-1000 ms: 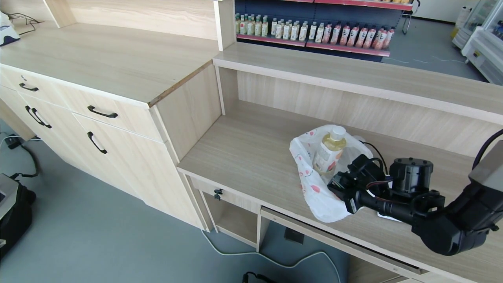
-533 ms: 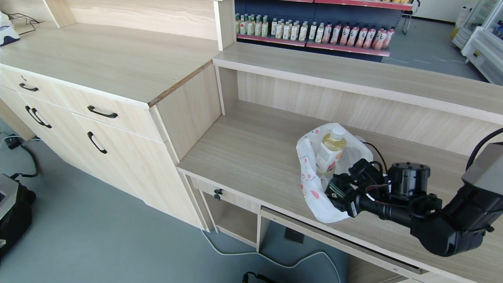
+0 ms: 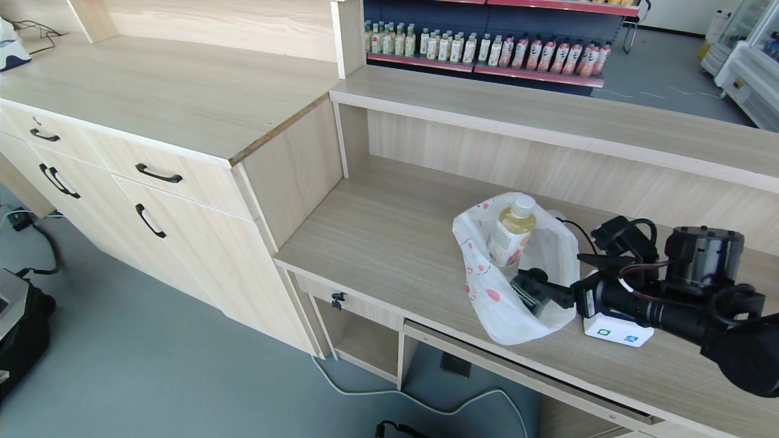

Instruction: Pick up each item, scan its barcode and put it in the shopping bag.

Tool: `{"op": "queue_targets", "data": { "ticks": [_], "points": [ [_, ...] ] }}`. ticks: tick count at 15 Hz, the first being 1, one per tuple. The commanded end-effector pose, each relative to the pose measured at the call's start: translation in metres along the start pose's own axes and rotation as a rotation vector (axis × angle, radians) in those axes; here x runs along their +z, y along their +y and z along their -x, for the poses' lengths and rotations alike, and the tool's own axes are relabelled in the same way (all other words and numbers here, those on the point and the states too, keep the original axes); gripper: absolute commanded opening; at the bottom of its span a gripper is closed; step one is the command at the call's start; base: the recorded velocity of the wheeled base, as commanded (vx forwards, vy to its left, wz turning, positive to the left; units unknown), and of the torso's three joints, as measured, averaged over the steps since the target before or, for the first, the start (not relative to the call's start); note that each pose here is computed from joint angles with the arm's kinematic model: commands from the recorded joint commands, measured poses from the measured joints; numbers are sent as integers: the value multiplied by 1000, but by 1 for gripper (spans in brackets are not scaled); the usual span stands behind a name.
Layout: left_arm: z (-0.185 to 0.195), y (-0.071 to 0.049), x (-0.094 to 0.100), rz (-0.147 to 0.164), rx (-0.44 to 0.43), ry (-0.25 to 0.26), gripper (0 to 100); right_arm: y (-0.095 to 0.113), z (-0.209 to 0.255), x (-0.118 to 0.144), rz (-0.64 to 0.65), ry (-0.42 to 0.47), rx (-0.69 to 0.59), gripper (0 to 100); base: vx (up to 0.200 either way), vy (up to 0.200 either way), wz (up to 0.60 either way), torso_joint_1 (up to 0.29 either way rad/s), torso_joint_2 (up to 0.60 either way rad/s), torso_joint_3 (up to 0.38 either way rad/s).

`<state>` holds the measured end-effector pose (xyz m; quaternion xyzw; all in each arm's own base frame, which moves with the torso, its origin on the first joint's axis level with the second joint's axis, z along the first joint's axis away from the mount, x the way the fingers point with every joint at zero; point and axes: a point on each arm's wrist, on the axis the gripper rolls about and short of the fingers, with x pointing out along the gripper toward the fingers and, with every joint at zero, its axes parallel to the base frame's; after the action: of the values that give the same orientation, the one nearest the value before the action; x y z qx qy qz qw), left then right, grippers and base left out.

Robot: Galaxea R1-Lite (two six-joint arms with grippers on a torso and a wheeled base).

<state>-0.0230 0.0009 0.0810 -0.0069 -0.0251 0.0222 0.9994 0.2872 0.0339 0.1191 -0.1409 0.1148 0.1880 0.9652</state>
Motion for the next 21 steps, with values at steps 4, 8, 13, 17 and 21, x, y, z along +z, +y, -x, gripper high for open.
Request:
{"op": "queue_targets", "data": {
  "ticks": [4, 8, 13, 17, 21],
  "points": [
    [0, 0, 0, 1, 0, -1, 100, -30, 106, 37, 41, -54, -257, 100, 0, 0, -300, 2, 0, 0],
    [0, 0, 0, 1, 1, -1, 100, -33, 145, 67, 87, -180, -453, 100, 0, 0, -600, 0, 4, 2],
    [0, 0, 0, 0, 0, -1, 100, -17, 178, 61, 6, -134, -581, 100, 0, 0, -600, 1, 3, 1],
    [0, 0, 0, 1, 0, -1, 100, 24, 209, 6, -146, -115, -555, 100, 0, 0, -150, -1, -1, -1],
    [0, 0, 0, 1, 0, -1, 100, 69, 248, -58, -167, -85, -563, 100, 0, 0, 0, 0, 0, 0]
  ]
}}
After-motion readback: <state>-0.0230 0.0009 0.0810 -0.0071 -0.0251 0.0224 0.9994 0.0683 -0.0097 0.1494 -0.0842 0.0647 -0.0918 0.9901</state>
